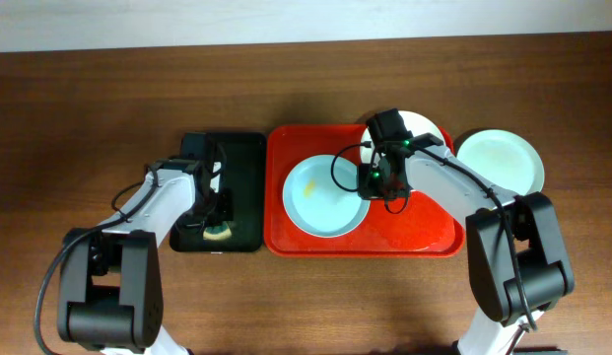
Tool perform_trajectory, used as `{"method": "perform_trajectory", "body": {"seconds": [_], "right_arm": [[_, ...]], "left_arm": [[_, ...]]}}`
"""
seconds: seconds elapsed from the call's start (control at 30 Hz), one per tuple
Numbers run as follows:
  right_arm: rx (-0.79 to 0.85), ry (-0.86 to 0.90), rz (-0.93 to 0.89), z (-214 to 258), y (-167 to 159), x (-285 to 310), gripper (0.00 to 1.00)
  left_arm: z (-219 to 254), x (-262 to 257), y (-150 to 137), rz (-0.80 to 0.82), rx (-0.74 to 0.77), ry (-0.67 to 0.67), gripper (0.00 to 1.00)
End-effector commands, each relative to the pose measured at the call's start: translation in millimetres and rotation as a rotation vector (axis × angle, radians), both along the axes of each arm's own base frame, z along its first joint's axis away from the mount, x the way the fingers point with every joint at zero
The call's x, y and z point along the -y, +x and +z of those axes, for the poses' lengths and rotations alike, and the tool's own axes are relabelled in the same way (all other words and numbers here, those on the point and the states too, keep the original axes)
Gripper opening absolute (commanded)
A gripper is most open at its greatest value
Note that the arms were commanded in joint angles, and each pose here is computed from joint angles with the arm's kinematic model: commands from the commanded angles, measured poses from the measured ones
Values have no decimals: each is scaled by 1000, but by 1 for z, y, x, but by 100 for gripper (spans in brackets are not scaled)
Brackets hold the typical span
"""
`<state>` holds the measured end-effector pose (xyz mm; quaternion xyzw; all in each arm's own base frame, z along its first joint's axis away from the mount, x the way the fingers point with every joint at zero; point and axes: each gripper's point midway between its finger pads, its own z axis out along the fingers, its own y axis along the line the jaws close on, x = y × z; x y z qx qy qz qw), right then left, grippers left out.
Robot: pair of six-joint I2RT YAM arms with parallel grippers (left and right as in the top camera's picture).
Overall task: Clean dirty plates on tray and stack at the side
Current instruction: 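Lower the left gripper onto the black tray and grasp the sponge, then lift the sponge with the left gripper and move it over the light blue plate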
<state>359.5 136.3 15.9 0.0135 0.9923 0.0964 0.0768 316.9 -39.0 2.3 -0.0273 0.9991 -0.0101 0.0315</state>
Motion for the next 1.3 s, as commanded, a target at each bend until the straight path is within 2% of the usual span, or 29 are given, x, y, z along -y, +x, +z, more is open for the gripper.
{"method": "perform_trajectory", "body": {"seconds": [0.0,0.13,0.2,0.37,0.5,0.53,0.7,0.83,1.27], "right_arm": [[-11,-11,-5,-4,-3,3,25],[-11,-11,-5,-4,-3,3,26],[-11,-11,-5,-4,-3,3,31],[-11,-11,-5,-4,-3,3,35],[-26,35,5,-3,-6,-5,25],[-28,42,6,-3,-6,-6,24],[-29,41,7,-3,-7,-6,4],[-29,41,7,-3,-7,-6,4],[-28,42,7,-3,-6,-6,5]], "left_arm": [[15,-4,5,-4,7,16,0],[73,-7,28,1,129,39,0],[104,-6,34,2,200,31,0],[164,-6,31,7,365,11,0],[183,-1,26,-2,417,-27,0],[182,1,25,-5,415,-39,0],[172,10,28,-21,384,-88,0],[161,34,31,-137,347,-198,0],[49,34,44,-113,74,-174,0]]}}
